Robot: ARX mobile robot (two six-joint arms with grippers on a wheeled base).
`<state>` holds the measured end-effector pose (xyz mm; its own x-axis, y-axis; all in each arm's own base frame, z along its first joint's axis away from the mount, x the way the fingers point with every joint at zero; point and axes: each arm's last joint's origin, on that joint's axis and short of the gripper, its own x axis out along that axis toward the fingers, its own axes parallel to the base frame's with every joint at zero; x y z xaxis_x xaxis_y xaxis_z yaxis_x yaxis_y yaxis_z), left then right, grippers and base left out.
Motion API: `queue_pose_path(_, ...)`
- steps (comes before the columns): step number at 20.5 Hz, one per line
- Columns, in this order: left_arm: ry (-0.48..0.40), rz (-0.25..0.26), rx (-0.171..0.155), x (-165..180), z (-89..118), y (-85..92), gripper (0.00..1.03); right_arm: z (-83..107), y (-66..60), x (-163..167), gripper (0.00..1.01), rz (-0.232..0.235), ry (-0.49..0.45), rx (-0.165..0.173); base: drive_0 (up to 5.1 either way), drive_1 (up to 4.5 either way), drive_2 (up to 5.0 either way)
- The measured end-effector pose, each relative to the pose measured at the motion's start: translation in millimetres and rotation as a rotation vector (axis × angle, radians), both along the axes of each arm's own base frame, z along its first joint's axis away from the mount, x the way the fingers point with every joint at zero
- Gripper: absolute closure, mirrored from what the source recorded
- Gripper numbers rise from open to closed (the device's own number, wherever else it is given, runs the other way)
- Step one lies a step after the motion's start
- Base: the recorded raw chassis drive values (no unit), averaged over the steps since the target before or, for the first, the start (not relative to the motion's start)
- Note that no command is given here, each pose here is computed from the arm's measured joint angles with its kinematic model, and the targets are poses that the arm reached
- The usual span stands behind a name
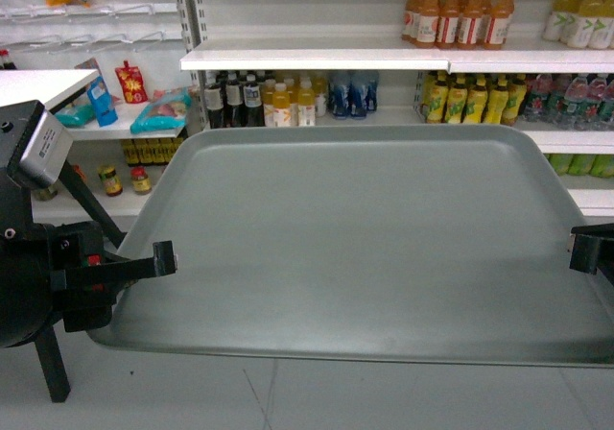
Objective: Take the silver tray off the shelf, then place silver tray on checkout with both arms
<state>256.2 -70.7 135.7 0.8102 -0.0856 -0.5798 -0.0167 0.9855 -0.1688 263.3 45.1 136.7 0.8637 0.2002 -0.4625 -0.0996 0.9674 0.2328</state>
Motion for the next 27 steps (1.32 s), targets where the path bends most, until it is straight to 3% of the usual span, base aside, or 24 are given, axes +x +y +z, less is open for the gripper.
queue_pose_path(7,-0.004,0.001,-0.001,-0.6,0.5,0.1,1.0,-0.2,-0.1,-0.6,0.99,-0.001,-0.002,0.0,0.0,-2.02,2.0)
queue_pose_path(27,-0.002,-0.002,-0.001,-0.7,0.1,-0.2,1.0,-0.7,-1.5,-0.4,0.99,-0.005,0.003,0.0,-4.9,2.49,2.5)
